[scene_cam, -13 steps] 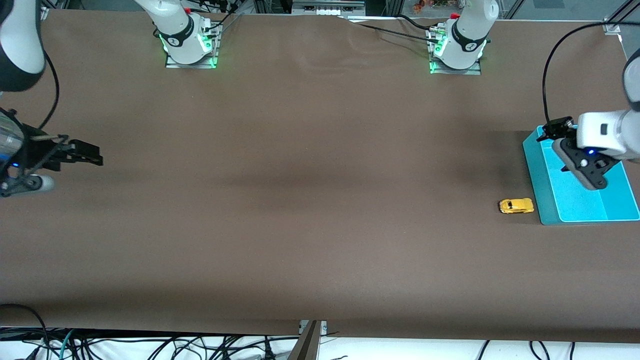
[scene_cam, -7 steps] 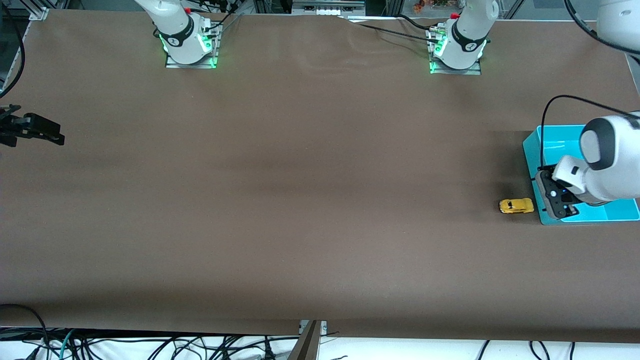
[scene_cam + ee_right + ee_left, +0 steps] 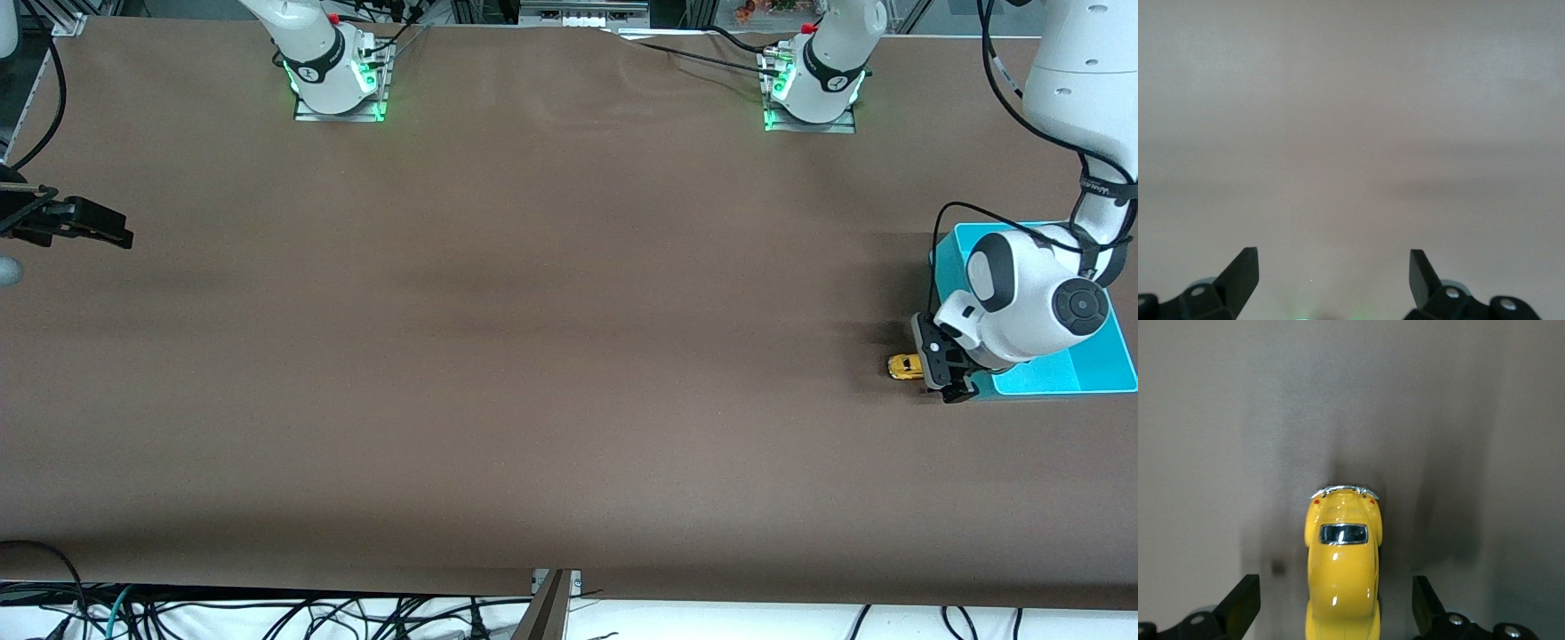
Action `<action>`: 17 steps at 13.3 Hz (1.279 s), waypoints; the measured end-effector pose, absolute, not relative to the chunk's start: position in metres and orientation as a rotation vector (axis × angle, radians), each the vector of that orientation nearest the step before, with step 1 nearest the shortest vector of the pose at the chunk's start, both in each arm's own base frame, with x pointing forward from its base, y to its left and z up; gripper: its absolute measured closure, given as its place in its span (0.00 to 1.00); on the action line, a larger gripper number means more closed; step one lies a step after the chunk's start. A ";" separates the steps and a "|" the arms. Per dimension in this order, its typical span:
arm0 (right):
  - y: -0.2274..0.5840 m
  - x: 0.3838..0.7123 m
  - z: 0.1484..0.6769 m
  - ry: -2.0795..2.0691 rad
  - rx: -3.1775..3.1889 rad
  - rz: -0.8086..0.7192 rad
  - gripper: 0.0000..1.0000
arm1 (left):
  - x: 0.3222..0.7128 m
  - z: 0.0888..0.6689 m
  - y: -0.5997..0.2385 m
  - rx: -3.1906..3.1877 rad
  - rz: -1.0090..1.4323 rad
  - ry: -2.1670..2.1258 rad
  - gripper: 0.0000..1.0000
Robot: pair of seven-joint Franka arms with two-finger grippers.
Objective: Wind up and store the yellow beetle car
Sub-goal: 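Close the left gripper on the yellow car beside the bin, then lift the car into the teal bin and open the left gripper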
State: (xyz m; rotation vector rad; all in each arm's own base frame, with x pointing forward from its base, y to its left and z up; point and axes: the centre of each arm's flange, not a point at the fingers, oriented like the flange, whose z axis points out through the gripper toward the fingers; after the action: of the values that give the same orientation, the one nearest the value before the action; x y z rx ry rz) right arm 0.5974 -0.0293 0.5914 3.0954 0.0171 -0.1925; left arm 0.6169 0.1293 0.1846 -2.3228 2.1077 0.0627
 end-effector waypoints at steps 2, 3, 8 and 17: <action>-0.029 0.597 0.587 0.031 3.095 -0.208 0.00 | 0.616 0.180 0.130 -2.314 0.063 2.120 0.04; -0.029 0.597 0.586 0.033 3.095 -0.214 0.00 | 0.616 0.180 0.131 -2.314 0.062 2.120 0.18; -0.031 0.597 0.584 0.032 3.095 -0.221 0.00 | 0.621 0.184 0.123 -2.297 0.049 2.147 0.55; -0.032 0.597 0.582 0.031 3.095 -0.233 0.00 | 0.606 0.343 0.145 -2.556 0.326 2.154 0.55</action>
State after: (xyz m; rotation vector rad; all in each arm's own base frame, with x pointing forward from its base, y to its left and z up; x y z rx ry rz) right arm 0.5966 -0.0315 0.5823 3.0946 0.0311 -0.2326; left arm 0.6060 0.1447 0.3431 -2.5555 2.1537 0.3265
